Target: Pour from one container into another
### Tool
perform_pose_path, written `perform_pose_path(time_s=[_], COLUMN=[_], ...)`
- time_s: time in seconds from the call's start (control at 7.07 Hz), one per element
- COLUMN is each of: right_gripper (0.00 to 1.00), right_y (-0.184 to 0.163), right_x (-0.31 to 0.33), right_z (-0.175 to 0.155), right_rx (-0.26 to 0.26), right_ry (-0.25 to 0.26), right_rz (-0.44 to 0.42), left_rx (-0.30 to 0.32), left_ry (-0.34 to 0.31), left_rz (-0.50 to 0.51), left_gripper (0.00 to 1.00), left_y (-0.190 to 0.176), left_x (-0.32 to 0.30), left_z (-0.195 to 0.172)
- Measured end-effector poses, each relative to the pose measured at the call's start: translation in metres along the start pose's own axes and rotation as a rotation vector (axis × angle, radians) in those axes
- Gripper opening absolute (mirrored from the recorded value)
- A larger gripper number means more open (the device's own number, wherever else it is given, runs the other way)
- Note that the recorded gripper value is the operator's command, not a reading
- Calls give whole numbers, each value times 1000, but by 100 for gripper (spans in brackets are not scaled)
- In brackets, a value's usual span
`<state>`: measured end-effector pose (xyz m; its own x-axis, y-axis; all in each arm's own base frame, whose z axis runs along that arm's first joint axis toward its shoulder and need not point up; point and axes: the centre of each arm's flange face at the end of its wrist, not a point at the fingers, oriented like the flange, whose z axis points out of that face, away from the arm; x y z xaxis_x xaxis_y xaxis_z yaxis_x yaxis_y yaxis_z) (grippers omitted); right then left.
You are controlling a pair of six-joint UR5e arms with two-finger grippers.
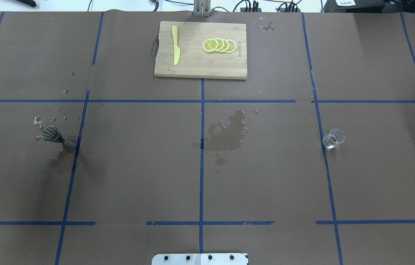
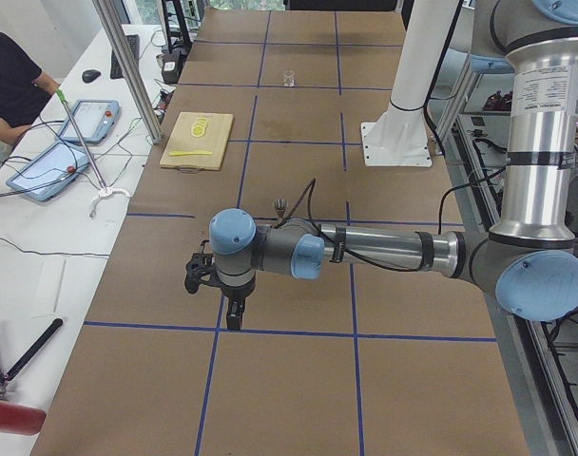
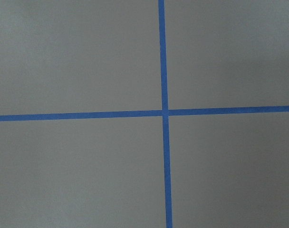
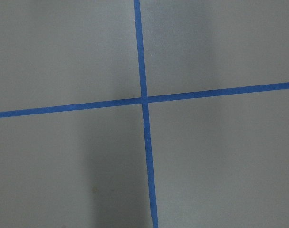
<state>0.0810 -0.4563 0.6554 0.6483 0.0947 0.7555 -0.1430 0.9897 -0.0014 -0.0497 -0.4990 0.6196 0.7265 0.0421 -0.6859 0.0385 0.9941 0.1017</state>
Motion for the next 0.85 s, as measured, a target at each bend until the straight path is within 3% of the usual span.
perform_pose_path(time_s=[0.42,0.85], right_gripper=[100,100], right_y=[-1,-5], right_x=[-5,-21], right_z=[-4,-17], right_rx=[8,31], right_ry=[-6,-14], right_rz=[-7,-35], left_rx=[61,240], left_ry=[6,34], left_rz=[51,154], left_gripper=[100,100], left_y=[-12,-31], left_x=[25,133], left_z=[-25,-111])
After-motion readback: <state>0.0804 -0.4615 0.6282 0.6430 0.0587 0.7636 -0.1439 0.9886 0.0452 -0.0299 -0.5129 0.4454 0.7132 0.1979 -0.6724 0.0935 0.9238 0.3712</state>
